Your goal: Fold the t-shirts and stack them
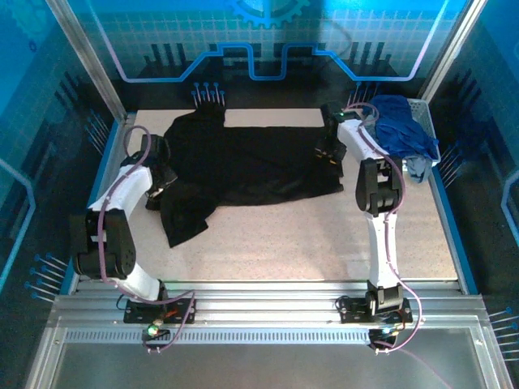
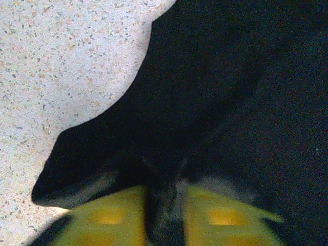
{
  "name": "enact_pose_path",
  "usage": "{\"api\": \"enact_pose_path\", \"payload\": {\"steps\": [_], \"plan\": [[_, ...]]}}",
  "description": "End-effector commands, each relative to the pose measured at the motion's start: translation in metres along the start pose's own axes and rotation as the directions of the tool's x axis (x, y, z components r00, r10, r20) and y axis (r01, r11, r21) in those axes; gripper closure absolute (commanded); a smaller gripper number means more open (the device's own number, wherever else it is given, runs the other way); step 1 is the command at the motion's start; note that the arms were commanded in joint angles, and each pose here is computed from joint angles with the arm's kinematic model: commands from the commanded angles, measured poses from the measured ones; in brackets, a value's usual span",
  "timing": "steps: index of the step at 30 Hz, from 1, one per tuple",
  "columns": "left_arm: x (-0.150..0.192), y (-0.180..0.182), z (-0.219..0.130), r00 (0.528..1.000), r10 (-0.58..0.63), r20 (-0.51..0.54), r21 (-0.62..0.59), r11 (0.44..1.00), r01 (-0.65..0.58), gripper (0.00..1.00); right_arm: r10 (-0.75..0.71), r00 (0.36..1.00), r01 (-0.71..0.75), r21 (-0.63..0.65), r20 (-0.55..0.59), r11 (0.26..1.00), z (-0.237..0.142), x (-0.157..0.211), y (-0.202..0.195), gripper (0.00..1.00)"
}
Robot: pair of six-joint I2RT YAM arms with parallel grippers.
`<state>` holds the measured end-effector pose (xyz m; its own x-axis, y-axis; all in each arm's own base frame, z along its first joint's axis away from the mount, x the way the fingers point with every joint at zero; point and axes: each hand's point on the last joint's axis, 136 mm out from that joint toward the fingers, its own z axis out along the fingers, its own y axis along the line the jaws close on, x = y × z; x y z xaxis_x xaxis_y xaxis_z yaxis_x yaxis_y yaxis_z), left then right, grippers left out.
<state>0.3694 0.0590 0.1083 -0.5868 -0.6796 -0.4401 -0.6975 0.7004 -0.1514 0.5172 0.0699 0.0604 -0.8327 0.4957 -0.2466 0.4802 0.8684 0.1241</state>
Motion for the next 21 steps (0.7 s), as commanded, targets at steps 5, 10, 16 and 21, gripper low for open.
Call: {"api": "enact_pose_path", "payload": {"steps": [5, 10, 16, 21], "plan": [[0.042, 0.046, -0.044, 0.996, -0.051, -0.069, -0.055, 0.997, 0.047, 0.36, 0.085, 0.995, -0.085, -0.007, 0.053, 0.996, -0.075, 0.040, -0.063, 0.42], [0.115, 0.079, -0.050, 0.957, -0.147, -0.249, -0.086, 0.988, 0.129, 0.42, 0.091, 0.996, -0.091, -0.020, -0.001, 0.996, -0.075, 0.096, -0.086, 0.43], [0.165, 0.085, -0.027, 0.882, -0.221, -0.416, -0.132, 0.975, 0.182, 0.42, 0.055, 0.997, -0.057, -0.030, -0.060, 0.998, -0.067, 0.135, -0.087, 0.44], [0.178, 0.087, -0.011, 0.848, -0.241, -0.473, -0.189, 0.967, 0.169, 0.44, 0.036, 0.997, -0.038, -0.030, -0.066, 0.999, -0.068, 0.137, -0.087, 0.44]]}}
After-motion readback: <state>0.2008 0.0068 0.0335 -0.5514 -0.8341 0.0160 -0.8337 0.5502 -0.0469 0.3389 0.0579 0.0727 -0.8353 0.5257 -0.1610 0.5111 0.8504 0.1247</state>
